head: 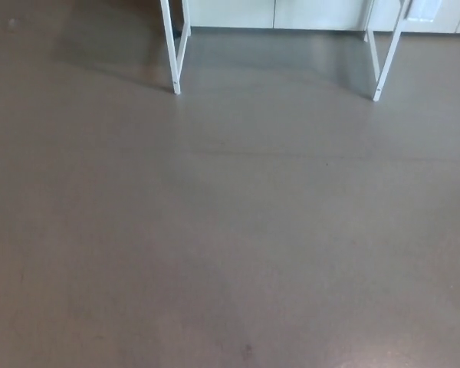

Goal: The robot walk towards a table in front and uses its left hand to pickup a tennis ball on the left side and put it in a container on the right hand side

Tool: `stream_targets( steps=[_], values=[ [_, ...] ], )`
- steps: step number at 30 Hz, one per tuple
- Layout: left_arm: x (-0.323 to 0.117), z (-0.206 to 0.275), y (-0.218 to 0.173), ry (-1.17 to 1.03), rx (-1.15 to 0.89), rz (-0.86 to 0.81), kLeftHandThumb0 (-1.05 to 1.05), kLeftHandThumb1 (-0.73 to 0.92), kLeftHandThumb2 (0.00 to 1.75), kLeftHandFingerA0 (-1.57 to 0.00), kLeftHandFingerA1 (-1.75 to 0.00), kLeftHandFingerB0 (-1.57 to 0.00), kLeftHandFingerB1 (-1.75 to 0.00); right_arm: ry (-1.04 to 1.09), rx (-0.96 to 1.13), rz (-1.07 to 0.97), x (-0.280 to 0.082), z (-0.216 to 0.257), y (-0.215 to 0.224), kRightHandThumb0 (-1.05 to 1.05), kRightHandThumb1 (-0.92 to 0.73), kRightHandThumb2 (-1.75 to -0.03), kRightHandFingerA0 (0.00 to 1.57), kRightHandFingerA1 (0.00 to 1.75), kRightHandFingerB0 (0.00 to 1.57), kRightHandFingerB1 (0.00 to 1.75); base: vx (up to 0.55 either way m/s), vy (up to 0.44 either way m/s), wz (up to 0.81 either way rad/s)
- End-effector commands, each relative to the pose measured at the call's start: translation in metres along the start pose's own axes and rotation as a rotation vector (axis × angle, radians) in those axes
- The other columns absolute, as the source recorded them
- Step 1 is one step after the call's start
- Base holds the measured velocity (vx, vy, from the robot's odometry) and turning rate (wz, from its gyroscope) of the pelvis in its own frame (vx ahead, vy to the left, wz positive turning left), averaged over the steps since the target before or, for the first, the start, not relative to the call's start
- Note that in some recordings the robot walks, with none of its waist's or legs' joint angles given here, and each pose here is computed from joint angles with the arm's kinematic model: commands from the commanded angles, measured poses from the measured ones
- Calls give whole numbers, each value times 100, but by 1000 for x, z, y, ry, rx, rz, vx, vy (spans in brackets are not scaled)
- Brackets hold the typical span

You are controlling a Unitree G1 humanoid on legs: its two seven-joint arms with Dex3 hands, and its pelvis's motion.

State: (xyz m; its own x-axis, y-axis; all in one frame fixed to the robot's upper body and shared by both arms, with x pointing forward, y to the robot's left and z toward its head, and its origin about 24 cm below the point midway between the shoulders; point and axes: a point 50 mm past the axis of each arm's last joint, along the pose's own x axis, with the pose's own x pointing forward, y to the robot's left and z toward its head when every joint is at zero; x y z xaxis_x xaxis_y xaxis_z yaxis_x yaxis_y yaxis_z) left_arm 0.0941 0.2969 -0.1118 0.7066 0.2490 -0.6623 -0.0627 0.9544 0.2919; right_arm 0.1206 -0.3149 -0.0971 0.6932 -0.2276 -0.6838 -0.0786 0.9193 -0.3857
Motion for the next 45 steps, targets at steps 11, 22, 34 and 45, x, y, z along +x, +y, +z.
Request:
stream_targets(
  steps=[11, 22, 34, 45],
  values=[
    [-11, -14, 4, -8, 11, 27, -34, 58, 66, -27, -41, -24, -36, 14, -31, 20, -11, -14, -3, -56, -55, -76, 24, 45, 17, 41, 161, 118, -4],
    [-17, -21, 4, -4, 101, 12, -36, 62, 59, -33, -38, -23, -31, 29, -37, 16, -16, -22, -2, -56, -53, -77, 26, 46, 17, 42, 288, -120, 13],
    [-17, -20, 4, -13, 134, 31, -36, 60, 57, -40, -39, -28, -33, 34, -43, 13, -11, -22, -2, -55, -54, -77, 27, 46, 17, 41, 251, 37, -9],
    [-18, -22, 4, -9, 127, 29, -35, 61, 58, -44, -39, -29, -33, 34, -66, 31, -13, -20, -1, -49, -66, -60, 33, 39, 21, 32, 294, 90, -1]
  ],
)
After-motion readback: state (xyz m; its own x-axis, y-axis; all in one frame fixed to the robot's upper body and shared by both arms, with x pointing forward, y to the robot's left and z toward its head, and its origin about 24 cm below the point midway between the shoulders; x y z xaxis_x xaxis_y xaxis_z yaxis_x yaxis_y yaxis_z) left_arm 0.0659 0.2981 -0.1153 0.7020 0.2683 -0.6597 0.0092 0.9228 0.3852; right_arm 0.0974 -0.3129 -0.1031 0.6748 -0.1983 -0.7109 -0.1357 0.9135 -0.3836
